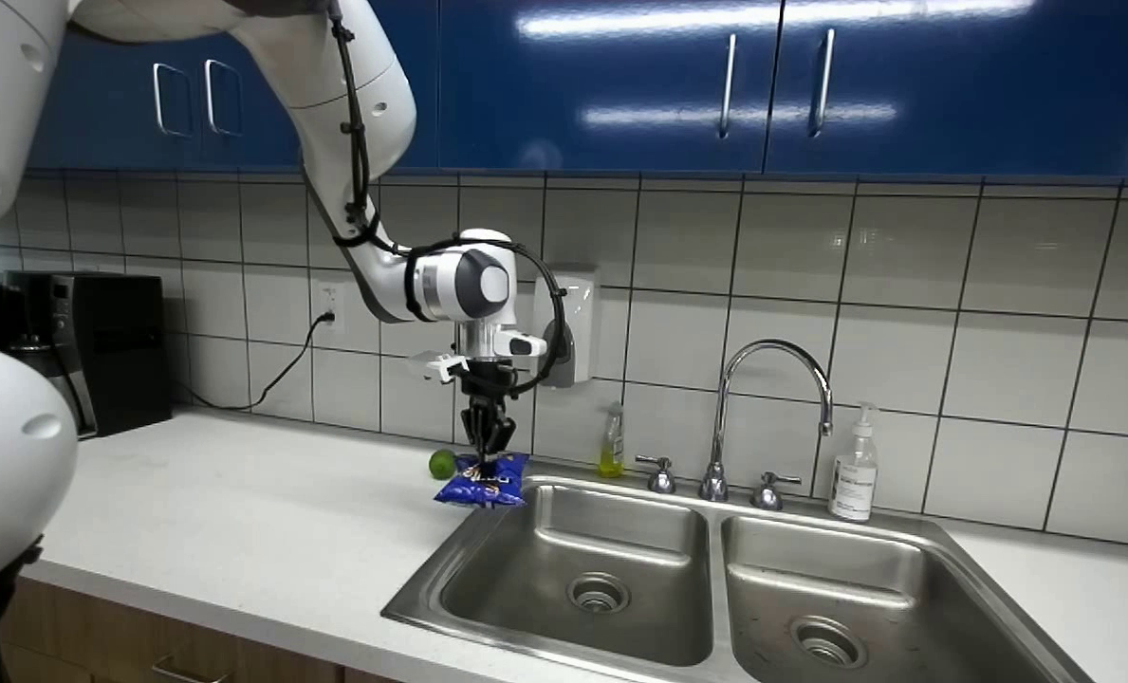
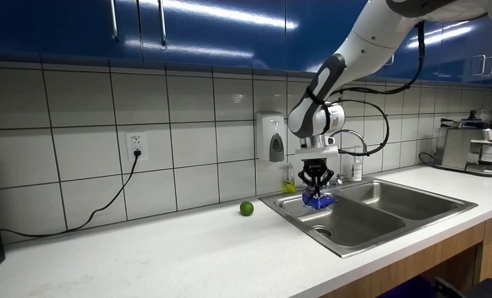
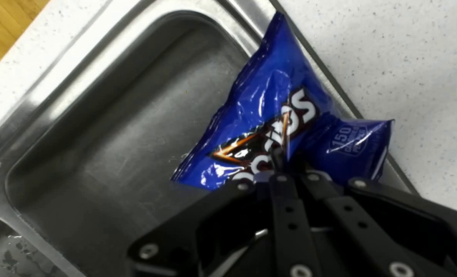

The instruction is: Put the blue snack packet in the left sink

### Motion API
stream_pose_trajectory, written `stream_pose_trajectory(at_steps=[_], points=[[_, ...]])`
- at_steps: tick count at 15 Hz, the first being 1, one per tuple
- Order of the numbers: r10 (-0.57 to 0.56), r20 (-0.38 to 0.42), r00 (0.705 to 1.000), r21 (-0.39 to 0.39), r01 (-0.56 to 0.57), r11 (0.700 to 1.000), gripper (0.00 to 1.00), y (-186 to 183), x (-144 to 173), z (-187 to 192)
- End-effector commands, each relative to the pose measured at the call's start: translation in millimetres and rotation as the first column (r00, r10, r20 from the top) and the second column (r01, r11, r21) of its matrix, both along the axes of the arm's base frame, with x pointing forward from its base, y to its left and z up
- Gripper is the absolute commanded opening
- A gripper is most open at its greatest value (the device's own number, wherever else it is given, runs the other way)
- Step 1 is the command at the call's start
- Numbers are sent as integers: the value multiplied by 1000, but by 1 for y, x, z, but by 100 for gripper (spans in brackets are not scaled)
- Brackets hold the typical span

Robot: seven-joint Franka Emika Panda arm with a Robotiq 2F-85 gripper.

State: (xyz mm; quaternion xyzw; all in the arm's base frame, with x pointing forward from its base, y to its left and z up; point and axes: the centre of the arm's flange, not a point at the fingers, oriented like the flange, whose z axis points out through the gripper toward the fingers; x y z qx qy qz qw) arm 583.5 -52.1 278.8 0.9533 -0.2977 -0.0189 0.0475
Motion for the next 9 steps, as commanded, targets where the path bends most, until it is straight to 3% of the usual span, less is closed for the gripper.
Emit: stream_pose_trajectory(at_steps=[1,9], points=[[-88,34,995,10,88,996,0,-23,-12,3],[-221,63,973,-26,223,974,0,-85,-11,-14]])
